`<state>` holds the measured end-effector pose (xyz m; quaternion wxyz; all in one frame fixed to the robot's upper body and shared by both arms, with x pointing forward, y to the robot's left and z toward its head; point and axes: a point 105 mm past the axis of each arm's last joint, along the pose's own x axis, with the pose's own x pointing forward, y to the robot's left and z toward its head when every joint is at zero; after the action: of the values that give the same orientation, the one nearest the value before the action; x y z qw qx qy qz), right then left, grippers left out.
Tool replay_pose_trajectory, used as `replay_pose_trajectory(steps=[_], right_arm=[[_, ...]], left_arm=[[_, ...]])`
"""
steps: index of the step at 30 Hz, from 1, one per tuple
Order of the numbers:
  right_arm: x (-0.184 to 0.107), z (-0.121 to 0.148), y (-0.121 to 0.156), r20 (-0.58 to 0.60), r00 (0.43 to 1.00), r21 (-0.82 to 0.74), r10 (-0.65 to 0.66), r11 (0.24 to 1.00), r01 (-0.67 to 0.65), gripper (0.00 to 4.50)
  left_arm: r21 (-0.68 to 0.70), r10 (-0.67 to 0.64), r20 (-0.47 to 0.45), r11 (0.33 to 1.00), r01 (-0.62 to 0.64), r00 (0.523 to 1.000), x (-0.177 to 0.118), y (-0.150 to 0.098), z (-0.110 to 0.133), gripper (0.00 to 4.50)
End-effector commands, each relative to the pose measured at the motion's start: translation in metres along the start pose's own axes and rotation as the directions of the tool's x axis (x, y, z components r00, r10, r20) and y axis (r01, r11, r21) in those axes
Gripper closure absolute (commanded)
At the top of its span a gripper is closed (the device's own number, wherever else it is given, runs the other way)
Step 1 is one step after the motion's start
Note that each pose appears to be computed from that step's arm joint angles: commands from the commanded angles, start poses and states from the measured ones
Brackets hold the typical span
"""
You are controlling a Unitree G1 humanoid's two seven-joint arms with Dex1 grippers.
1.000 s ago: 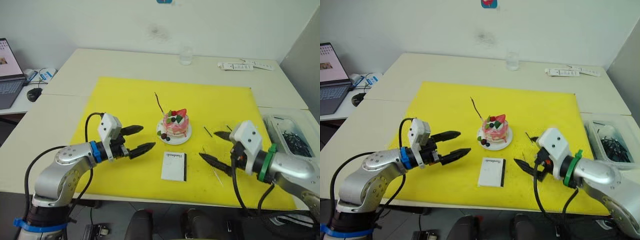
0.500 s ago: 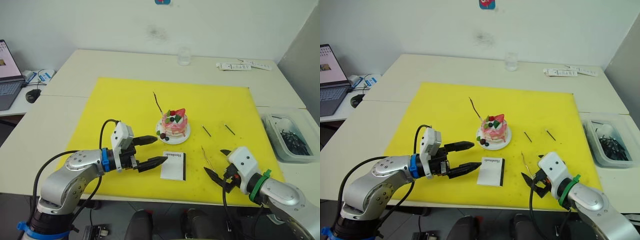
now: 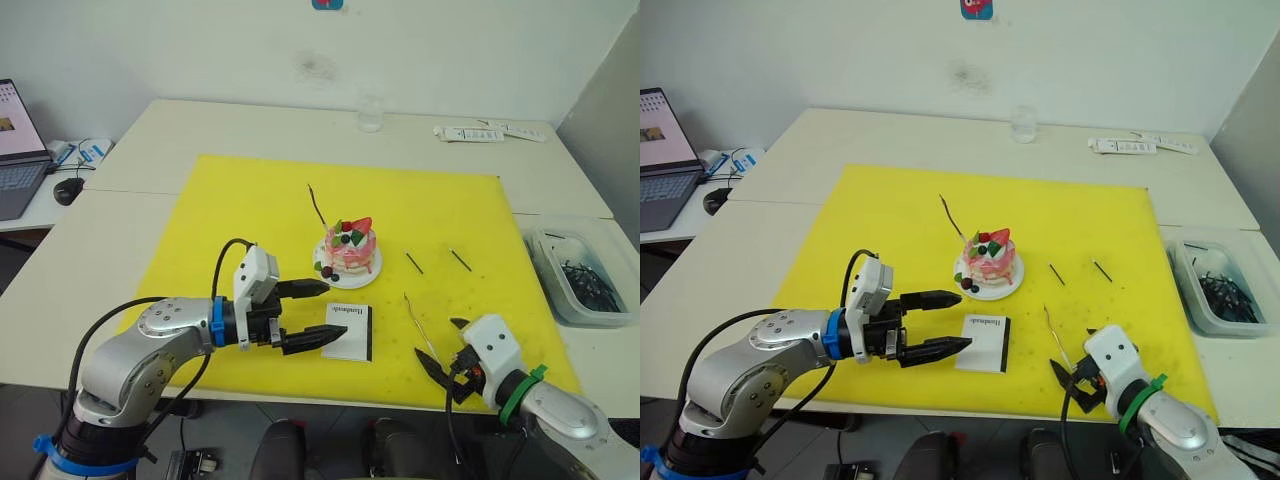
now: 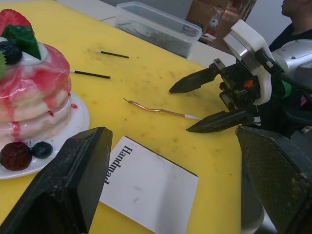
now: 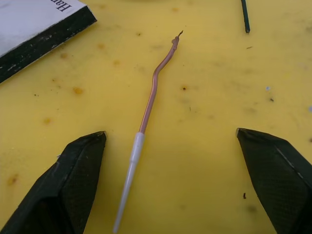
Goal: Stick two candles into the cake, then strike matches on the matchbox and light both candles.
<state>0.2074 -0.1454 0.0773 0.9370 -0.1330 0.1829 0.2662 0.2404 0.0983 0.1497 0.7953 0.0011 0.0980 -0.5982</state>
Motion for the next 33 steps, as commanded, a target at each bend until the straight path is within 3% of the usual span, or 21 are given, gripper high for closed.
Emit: replay_pose_trajectory(steps=[1,2,4,10,15,20,24,28,33], right_arm=[[-0.003,0.002,0.005,0.000,1.000,0.037,0.015,0.999,-0.015,1.24],[-0.003,0.002,0.006,-0.001,1.000,0.046,0.017,0.999,-0.017,1.76],[-0.003,0.003,0.007,0.003,1.000,0.079,0.016,0.997,-0.016,2.28],[-0.009,0.013,0.013,0.035,0.998,0.123,0.052,0.991,-0.056,4.46],[-0.018,0.037,0.005,0.097,0.992,0.104,0.076,0.991,-0.086,4.46],[-0.035,0.044,-0.014,0.055,0.992,0.023,0.117,0.993,-0.118,4.46],[-0.061,0.030,-0.033,-0.037,0.986,-0.020,0.165,0.986,-0.166,4.46],[-0.078,0.009,-0.061,-0.096,0.989,-0.038,0.112,0.993,-0.116,4.46],[-0.086,-0.015,-0.081,-0.154,0.982,-0.050,0.109,0.992,-0.118,4.46]], left_arm=[[0.033,-0.042,0.020,0.999,0.041,0.999,0.002,-0.008,0.007,0.00],[0.034,-0.042,0.019,0.999,0.041,0.999,0.002,-0.008,0.007,0.00],[0.036,-0.038,0.018,0.999,0.037,0.999,0.002,-0.008,0.006,0.00],[0.036,-0.029,0.017,0.999,0.029,0.999,0.001,-0.008,0.006,0.00],[0.031,-0.034,0.020,0.999,0.033,0.999,0.001,-0.008,0.008,0.00],[0.026,-0.062,0.015,0.998,0.062,0.998,0.004,-0.012,0.007,0.00],[0.026,-0.081,0.014,0.996,0.081,0.997,0.007,-0.015,0.006,0.00],[0.023,-0.110,0.014,0.994,0.110,0.994,0.011,-0.020,0.006,0.00],[0.022,-0.162,-0.011,0.986,0.163,0.987,0.013,-0.029,0.003,0.00]])
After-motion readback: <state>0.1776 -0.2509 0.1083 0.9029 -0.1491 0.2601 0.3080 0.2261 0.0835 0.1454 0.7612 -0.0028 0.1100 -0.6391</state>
